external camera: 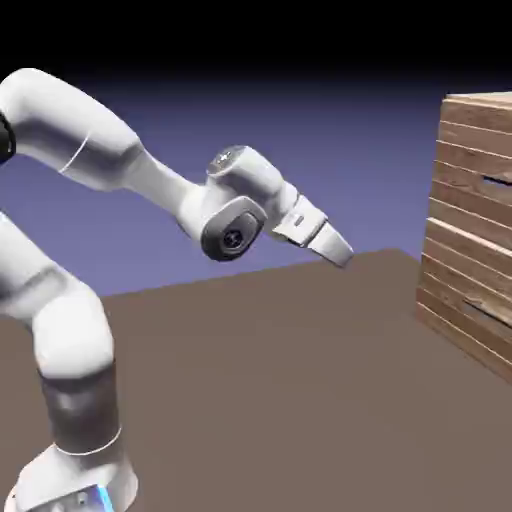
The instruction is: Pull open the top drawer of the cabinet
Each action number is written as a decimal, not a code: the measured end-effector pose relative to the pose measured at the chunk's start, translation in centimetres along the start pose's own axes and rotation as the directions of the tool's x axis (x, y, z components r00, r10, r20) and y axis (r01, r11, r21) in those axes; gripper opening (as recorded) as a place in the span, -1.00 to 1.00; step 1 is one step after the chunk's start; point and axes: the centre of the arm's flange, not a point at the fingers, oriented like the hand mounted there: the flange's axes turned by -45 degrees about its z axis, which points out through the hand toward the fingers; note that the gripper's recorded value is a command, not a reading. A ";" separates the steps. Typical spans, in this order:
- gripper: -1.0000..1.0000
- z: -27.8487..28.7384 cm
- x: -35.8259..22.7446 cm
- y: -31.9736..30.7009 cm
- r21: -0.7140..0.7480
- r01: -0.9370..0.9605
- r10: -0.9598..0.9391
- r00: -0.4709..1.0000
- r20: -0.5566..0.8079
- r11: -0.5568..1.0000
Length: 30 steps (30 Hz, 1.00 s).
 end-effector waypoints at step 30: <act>0.00 -30.0 21.9 -4.4 0.486 -0.607 0.723 0.226 -0.653 0.629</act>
